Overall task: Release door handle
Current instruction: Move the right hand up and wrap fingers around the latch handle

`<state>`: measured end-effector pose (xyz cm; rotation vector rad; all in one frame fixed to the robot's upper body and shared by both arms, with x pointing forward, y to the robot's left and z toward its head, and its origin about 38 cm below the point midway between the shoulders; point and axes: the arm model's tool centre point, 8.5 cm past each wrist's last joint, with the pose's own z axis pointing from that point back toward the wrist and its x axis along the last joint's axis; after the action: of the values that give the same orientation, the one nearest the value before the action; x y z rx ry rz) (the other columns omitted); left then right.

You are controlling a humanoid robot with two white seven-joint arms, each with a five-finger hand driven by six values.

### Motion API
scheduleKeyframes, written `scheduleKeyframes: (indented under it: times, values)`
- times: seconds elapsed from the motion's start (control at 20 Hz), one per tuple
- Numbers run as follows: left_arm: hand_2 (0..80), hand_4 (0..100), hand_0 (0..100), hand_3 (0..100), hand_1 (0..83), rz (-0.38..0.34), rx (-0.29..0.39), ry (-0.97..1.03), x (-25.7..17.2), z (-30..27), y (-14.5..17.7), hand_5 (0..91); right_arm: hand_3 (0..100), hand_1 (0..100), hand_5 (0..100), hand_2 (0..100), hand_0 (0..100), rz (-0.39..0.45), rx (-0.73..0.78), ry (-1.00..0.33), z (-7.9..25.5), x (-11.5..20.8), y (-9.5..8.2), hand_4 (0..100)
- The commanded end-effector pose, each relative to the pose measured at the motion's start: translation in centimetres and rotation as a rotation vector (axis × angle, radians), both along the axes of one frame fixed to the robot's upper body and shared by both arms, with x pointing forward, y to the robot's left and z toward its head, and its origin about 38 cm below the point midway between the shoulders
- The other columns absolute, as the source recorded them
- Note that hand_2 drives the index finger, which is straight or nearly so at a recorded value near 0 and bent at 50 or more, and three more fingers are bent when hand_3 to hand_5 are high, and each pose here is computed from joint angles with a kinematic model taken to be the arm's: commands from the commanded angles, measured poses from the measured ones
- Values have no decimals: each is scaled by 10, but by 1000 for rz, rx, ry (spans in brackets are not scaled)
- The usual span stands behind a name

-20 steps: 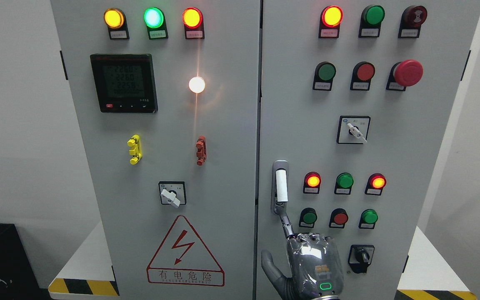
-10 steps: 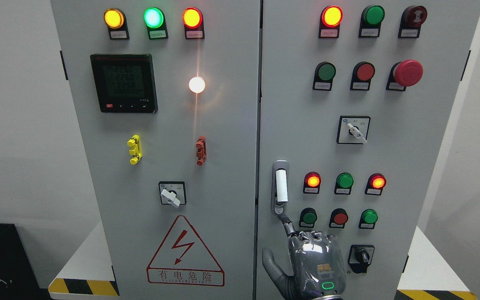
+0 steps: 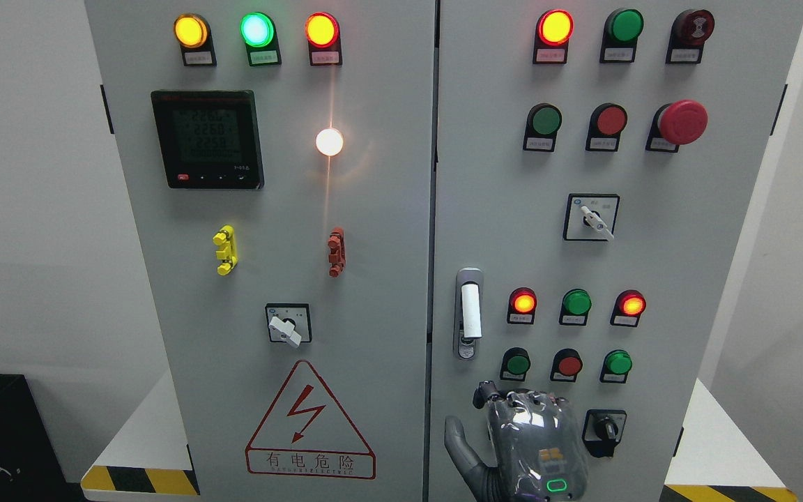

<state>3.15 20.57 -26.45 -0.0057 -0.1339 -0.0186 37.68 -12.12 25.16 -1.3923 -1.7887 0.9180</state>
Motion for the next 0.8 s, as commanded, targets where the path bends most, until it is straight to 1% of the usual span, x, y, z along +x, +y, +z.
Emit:
scheduleKeyframes:
  times: [0.0,0.05,0.15,0.3,0.45,0.7,0.75]
  values:
    - [0,0,120,0,556,2,0,16,-11,0,0,0,1000,225,1000,733,501,-4,14,-28,10,-8,-4,975]
    - [0,0,120,0,556,2,0,16,-11,0,0,0,1000,222,1000,752,499,-4,15,-29,11,-8,-4,980]
    - [0,0,120,0,556,2,0,16,-11,0,0,0,1000,208,1000,845,492,-4,15,-35,13,-9,-4,1000]
    - [0,0,120,0,556,2,0,16,-11,0,0,0,1000,199,1000,907,464,-3,11,-14,13,-7,-4,1000]
    - [0,0,120,0,556,2,0,16,-11,0,0,0,1000,197,1000,926,436,0,10,-17,16,-6,-3,1000]
    - [0,0,120,0,556,2,0,16,-11,0,0,0,1000,186,1000,941,344,2,8,-55,33,1,-2,1000]
    - [0,0,120,0,556,2,0,16,-11,0,0,0,1000,185,1000,943,338,3,8,-63,36,2,-1,1000]
